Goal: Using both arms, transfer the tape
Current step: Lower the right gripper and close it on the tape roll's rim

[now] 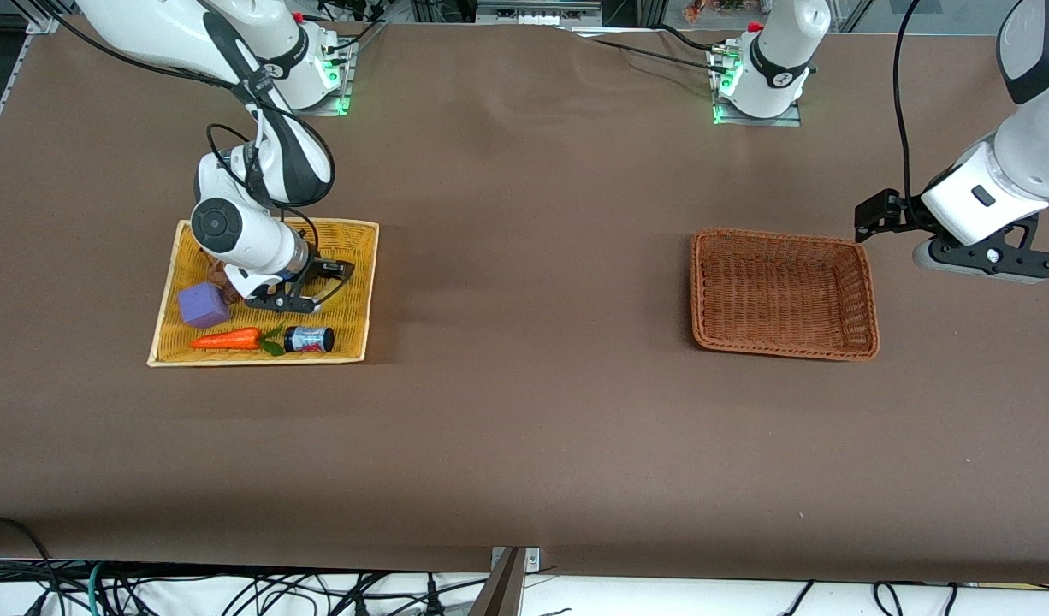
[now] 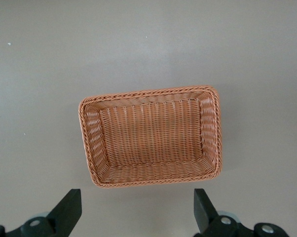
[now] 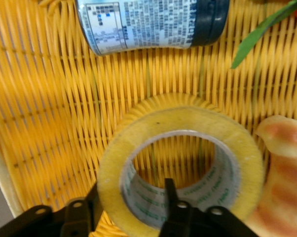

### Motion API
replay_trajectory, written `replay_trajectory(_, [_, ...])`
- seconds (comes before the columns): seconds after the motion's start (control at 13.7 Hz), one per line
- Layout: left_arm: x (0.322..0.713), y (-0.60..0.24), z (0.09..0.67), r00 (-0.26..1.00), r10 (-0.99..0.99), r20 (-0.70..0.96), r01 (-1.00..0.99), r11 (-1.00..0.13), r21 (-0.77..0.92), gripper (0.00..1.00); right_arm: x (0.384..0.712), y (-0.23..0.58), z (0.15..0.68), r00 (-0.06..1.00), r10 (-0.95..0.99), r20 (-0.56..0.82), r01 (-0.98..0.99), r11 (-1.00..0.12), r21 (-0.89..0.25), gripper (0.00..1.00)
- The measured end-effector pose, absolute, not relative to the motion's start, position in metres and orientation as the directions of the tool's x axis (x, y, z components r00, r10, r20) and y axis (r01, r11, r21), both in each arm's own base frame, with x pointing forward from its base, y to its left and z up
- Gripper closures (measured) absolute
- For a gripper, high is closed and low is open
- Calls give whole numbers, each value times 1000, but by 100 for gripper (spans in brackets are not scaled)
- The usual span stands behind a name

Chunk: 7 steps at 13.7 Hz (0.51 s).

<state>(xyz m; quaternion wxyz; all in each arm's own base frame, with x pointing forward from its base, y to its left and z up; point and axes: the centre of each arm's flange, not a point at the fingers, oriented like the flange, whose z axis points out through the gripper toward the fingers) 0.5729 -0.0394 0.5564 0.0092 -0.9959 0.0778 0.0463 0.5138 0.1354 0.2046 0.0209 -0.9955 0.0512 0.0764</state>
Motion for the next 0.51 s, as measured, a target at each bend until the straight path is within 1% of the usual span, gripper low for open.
replay_trajectory(0.15, [573,-39,556,984,-154,-94,-156,-988,-11,0,512,136,201,987,-98,-126,-104,-994,-43,74])
replay_trajectory(0.22, [573,-39,556,984,-154,-94,-156,-988,-11,0,512,136,201,988,-99,-121,-105,-993,-45,78])
replay_trajectory(0.36, [573,-39,556,984,-154,-94,-156,-988,-11,0,512,139,204,989,-93,-111,-99,-994,-49,78])
replay_trajectory(0.51, [573,-39,556,984,-154,-94,-156,-988,-11,0,518,145,223,993,-83,-81,-88,-994,-58,78])
